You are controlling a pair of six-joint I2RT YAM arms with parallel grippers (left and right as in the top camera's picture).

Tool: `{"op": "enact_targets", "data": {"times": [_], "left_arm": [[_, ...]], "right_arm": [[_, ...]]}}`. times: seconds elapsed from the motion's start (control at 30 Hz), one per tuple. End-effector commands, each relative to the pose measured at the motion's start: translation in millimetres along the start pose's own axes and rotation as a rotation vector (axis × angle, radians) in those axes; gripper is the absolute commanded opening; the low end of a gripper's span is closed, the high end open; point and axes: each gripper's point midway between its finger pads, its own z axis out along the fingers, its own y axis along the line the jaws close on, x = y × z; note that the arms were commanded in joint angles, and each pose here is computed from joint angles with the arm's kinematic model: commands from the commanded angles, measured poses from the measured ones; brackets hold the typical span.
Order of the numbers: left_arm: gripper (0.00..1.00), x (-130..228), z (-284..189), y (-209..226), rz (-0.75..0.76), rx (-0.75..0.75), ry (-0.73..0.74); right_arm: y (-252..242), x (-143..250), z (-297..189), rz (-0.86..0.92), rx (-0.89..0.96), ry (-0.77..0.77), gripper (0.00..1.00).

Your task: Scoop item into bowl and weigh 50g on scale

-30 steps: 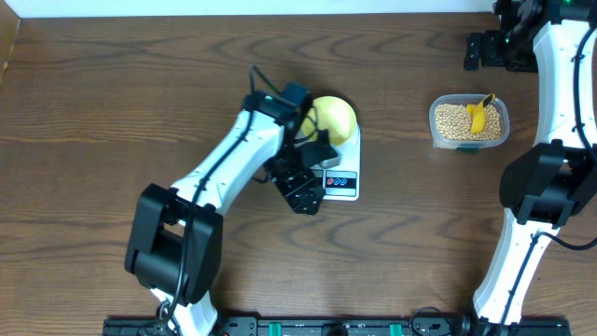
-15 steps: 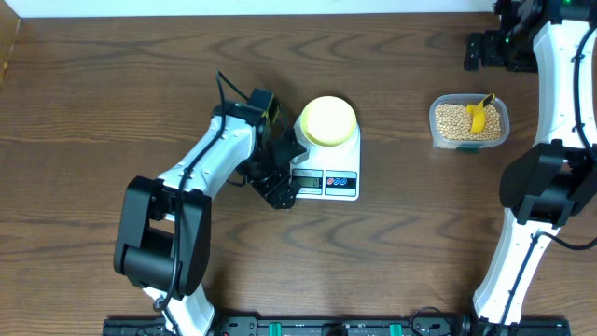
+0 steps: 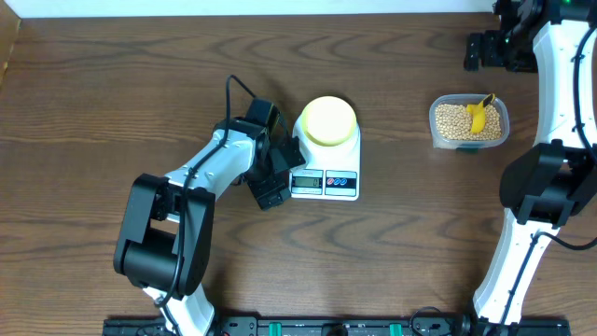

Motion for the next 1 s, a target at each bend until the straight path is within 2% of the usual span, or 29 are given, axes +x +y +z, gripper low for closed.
{"op": "enact_targets", "data": {"times": [0.0, 0.63, 0.77, 0.97], "left_arm": [[0.97, 5, 7, 3, 0.089, -0.012, 0.006], [0.98, 1, 6, 10, 0.088, -0.024, -0.030], [0.98, -3, 5, -10, 0.326, 0.066, -0.081], [0.98, 5, 4, -21, 0.490, 0.115, -0.074]], "right_arm": [[-3, -4, -4, 0.000, 0.010, -0.016, 0.99], [-3, -4, -4, 0.000, 0.010, -0.016, 0.99], [-3, -4, -4, 0.001, 0.010, -0.016, 0.99], [-3, -4, -4, 0.000, 0.010, -0.016, 0.99]]}}
